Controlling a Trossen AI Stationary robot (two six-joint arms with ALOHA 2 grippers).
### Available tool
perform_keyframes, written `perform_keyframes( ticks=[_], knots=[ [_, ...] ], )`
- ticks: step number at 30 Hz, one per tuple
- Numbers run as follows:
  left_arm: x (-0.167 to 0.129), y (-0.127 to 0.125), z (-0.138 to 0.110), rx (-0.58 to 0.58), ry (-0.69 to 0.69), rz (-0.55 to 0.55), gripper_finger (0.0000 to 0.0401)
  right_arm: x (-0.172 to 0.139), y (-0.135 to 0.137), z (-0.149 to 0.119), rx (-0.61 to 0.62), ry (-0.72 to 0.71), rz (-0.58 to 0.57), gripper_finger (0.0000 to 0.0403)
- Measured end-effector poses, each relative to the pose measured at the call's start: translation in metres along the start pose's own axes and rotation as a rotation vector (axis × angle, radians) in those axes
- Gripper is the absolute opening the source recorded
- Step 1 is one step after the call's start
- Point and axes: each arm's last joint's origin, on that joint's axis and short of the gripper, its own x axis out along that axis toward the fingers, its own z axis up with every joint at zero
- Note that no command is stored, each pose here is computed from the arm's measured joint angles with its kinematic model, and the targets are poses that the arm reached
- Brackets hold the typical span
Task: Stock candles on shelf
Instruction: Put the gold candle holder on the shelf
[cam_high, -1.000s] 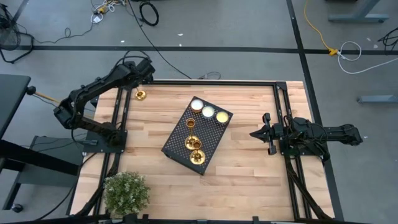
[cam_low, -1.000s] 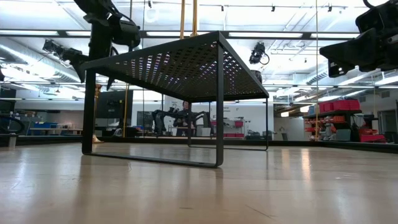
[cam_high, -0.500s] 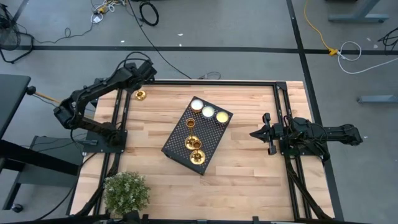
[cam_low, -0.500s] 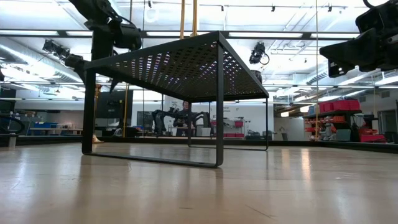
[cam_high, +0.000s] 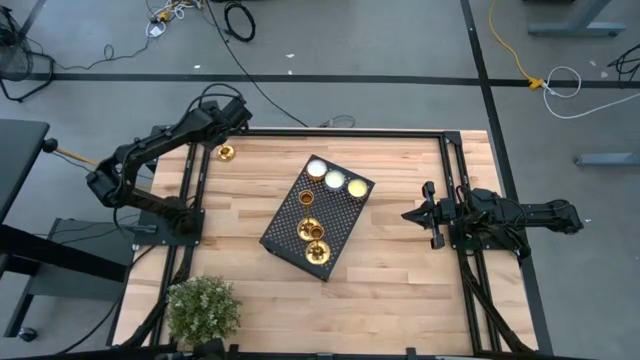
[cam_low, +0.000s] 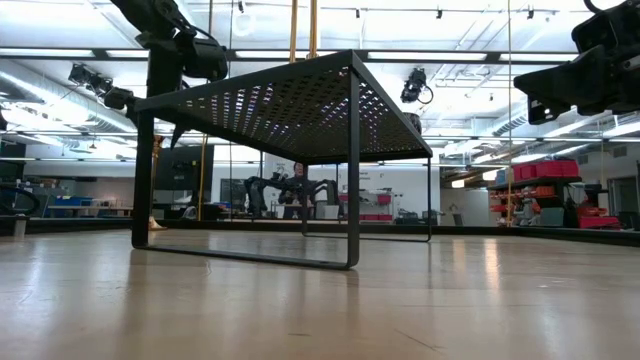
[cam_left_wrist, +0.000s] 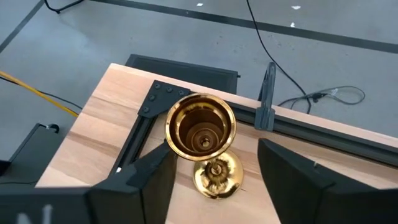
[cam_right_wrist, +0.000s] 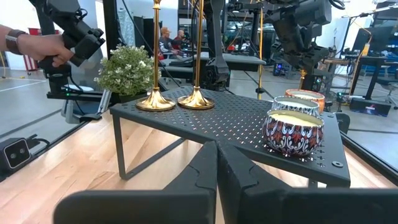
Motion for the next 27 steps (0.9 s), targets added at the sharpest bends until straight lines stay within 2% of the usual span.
perform_keyframes(
  ticks=[27],
  knots=[
    [-0.0003,-0.0006,-0.0008,0.001,0.021,-0.016,0.0104,0.0000,0.0000,0.0001,0.000,0.000,0.000,0.0006]
  ],
)
